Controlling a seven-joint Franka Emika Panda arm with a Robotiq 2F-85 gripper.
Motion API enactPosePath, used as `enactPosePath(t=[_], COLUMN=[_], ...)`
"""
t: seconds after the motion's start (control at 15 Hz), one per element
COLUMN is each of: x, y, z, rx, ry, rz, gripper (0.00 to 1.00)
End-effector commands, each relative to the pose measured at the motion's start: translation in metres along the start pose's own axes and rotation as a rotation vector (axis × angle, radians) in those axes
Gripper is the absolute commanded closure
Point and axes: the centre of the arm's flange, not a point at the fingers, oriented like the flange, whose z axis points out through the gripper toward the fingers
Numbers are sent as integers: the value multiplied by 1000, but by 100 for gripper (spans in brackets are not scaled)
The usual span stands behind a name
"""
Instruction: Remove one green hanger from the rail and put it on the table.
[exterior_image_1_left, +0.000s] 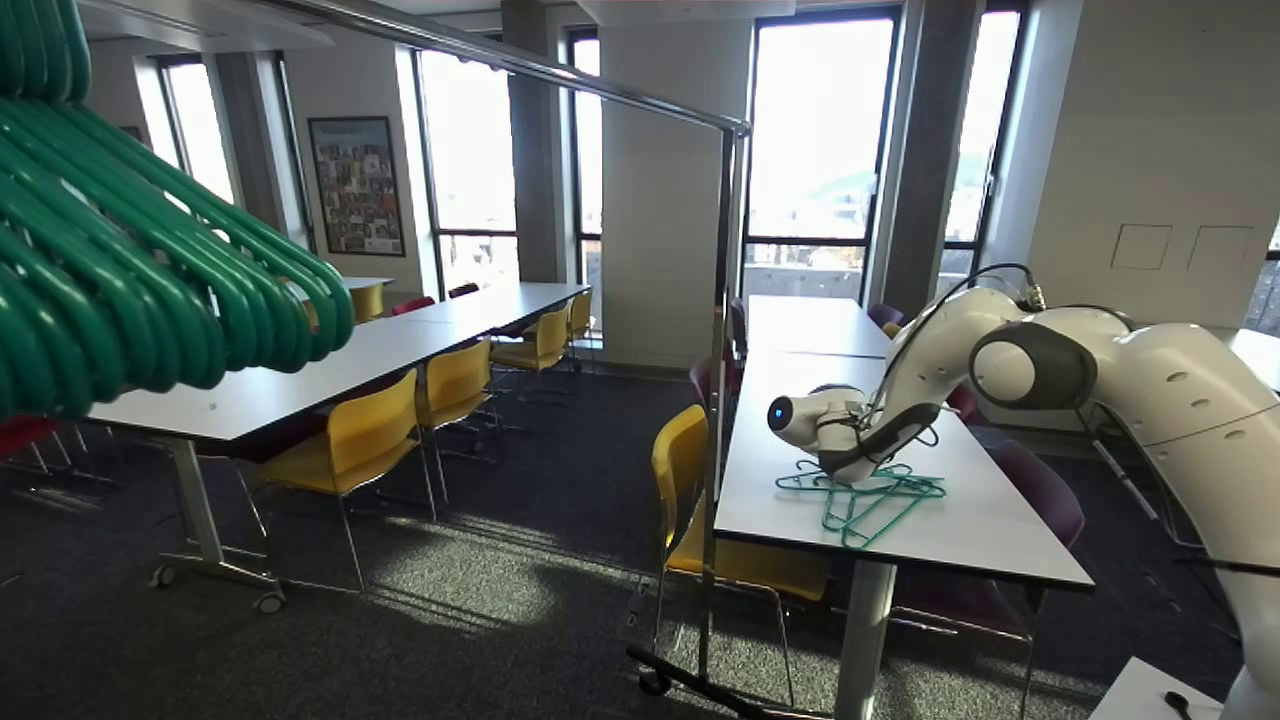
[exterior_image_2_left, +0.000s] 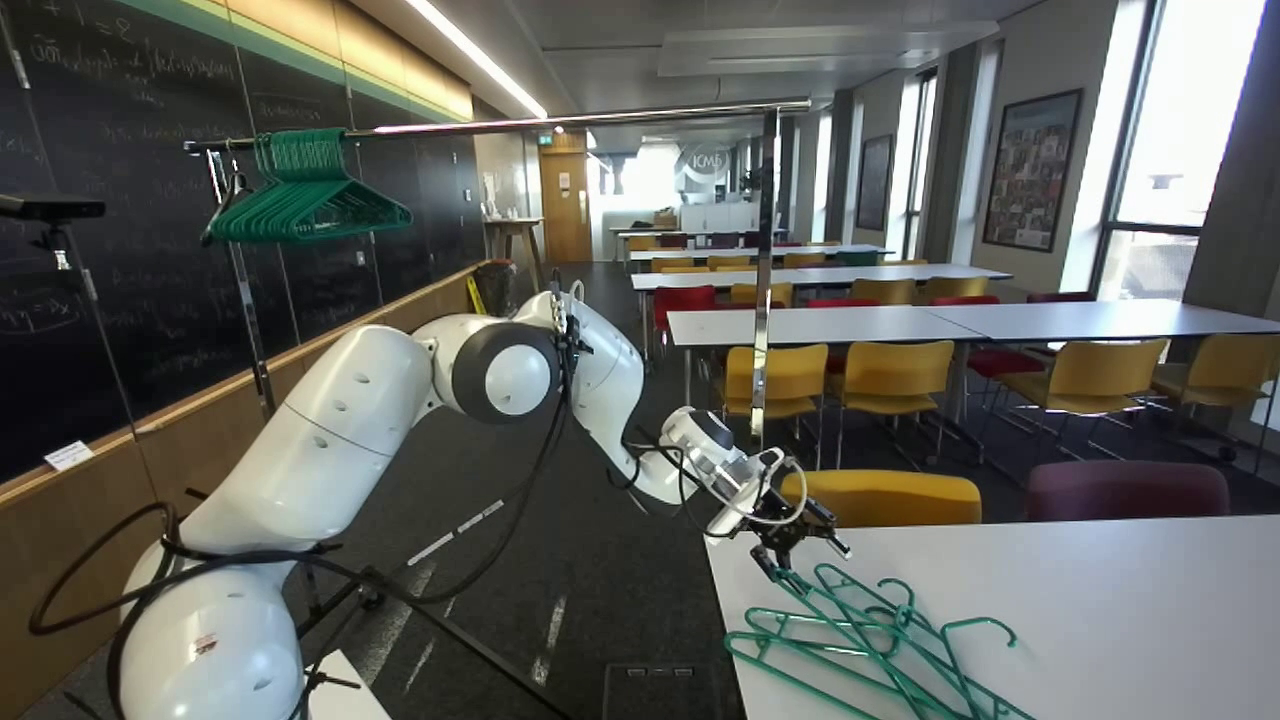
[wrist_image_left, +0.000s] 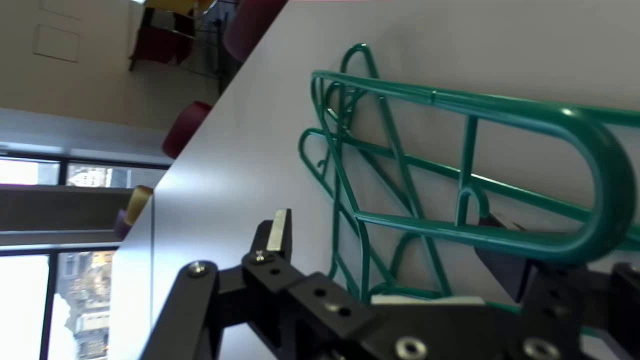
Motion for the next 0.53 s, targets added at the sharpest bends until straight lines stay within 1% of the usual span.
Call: enactPosePath(t=[0.0,0.2,0.47], x=[-1,0,-4], y=[15,24,47], z=[-13,-14,-10], rx=[205,381,620], ry=[-9,-28,-29], rz=[-11,0,35], gripper=[0,0,0])
